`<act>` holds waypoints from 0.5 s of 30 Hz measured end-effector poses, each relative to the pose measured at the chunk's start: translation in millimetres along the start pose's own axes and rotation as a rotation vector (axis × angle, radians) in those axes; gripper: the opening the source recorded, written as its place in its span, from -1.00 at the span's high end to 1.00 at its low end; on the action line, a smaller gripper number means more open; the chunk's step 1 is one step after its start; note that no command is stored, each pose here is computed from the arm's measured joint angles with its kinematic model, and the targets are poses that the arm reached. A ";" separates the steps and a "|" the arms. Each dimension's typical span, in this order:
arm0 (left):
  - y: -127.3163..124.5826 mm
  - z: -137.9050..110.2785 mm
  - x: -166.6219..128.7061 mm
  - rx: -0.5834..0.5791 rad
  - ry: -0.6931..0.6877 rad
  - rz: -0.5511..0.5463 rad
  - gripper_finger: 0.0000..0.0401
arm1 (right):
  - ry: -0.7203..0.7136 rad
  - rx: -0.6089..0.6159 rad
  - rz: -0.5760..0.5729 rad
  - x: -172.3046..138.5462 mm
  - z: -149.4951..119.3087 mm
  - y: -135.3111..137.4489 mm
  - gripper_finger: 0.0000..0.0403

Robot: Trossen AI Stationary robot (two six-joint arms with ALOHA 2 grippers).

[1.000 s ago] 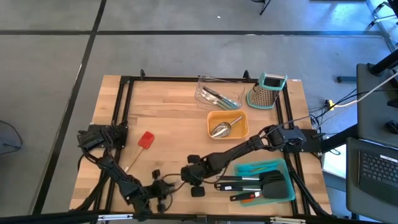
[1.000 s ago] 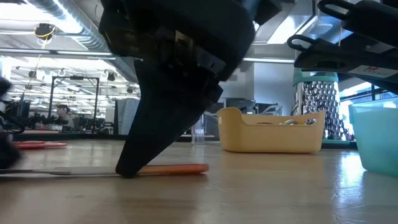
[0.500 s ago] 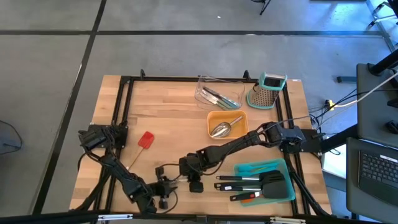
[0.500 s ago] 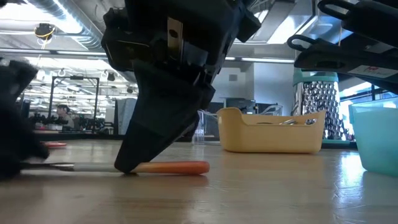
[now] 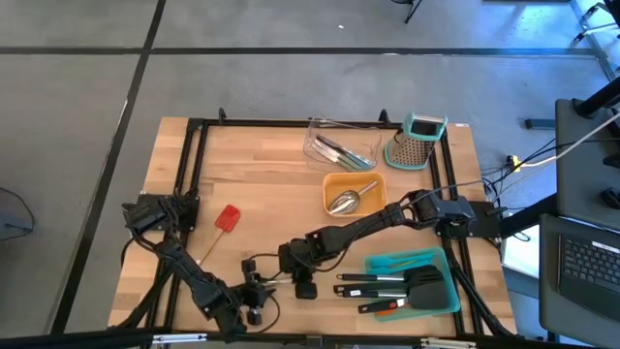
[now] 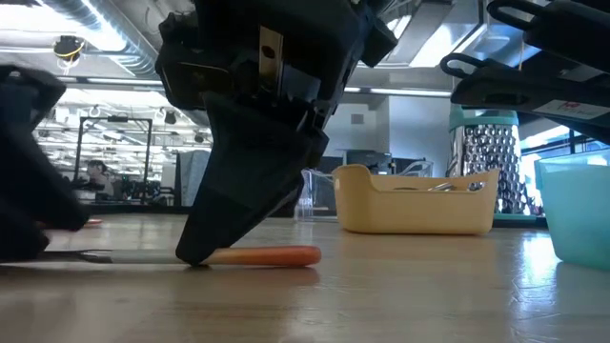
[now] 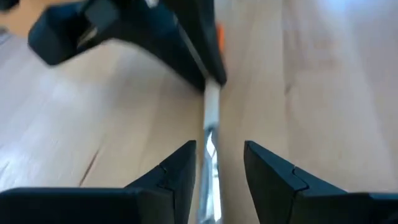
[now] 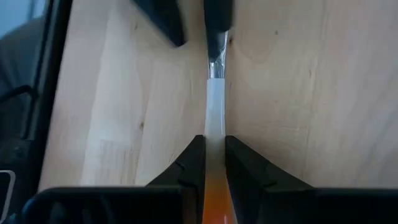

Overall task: Pick & Place Kitchen Items
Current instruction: Put the orange knife into the transparent bin

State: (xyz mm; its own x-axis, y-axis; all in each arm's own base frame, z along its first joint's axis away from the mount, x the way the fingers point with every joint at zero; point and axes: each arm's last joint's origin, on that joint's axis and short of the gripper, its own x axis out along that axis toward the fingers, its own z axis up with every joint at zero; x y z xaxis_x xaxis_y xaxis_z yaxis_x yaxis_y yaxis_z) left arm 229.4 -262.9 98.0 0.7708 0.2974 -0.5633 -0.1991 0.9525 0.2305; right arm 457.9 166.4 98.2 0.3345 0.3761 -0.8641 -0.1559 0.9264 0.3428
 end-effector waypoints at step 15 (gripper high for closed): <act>8.1 -11.6 13.8 -0.069 0.156 0.033 0.45 | 0.028 0.004 0.299 9.5 3.7 -14.5 0.74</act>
State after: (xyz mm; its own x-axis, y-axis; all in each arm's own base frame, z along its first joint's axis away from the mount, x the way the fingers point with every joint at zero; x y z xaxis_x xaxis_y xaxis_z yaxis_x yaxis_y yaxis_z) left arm 231.4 -250.4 82.9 0.6609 0.3297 -0.6742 -0.2674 0.9428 0.1989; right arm 466.7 156.6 86.4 0.2483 0.6316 -0.7344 -0.2404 0.7746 0.5849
